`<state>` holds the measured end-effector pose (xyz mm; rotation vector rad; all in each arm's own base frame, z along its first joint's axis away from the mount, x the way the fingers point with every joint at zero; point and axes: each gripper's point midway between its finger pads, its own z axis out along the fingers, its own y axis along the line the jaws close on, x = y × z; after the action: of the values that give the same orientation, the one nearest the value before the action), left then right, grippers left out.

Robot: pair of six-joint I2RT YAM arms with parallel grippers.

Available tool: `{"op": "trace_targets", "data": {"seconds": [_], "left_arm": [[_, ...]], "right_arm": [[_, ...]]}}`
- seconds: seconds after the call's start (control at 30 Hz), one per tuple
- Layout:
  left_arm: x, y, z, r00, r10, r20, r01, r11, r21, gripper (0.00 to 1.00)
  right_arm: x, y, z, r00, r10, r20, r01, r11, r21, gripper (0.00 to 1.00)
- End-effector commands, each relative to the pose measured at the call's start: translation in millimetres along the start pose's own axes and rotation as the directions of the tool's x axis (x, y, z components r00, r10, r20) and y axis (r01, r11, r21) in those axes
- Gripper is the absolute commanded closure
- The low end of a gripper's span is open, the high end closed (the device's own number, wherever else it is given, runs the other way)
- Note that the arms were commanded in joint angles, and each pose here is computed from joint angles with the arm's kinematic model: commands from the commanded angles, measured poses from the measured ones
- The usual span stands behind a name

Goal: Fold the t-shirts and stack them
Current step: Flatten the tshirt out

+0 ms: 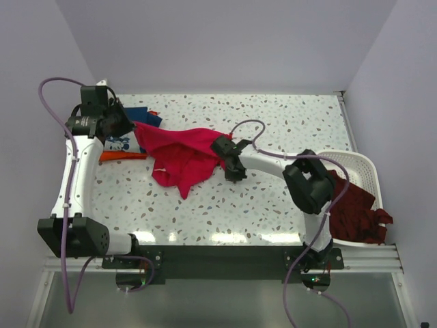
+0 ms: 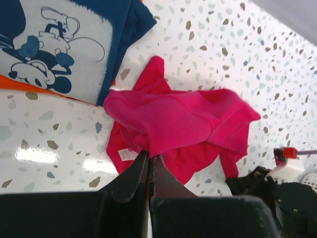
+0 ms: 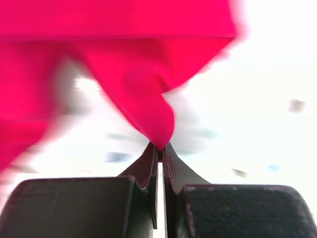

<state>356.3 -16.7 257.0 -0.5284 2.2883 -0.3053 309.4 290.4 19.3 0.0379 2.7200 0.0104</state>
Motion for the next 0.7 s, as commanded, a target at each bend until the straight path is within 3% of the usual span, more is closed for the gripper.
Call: {"op": "trace_targets", "data": {"seconds": [0.0,0.3,0.43,0.67], "left_arm": [[-41.1,-17.5,-20.8,0.992,-0.056,0.114,0.048,0.996,0.069,1.00],[-78.9,-53.7,-30.1,0.974,-0.149,0.171,0.110,0.969,0.219,1.00],[-97.0,-71.5,-43.1,0.971,-0.134,0.200,0.073,0.956,0.285,1.00],[-155.2,-121.2,-120.8,0.922,-0.081,0.379,-0.103,0.892,0.440,1.00]], "right_arm": [[-15.1,-99.6,-41.5,0.999,0.043,0.029,-0.048,0.978,0.202,1.00],[-52.2,-237.2,-135.2,0.983,0.070,0.168,-0.135,0.899,0.417,1.00],[-90.7,-263.2,-175.8,0.960,0.062,0.273,-0.179,0.885,0.429,1.00],[-170.7,-285.1,-224.4,0.907,0.056,0.418,-0.229,0.898,0.377,1.00]]}}
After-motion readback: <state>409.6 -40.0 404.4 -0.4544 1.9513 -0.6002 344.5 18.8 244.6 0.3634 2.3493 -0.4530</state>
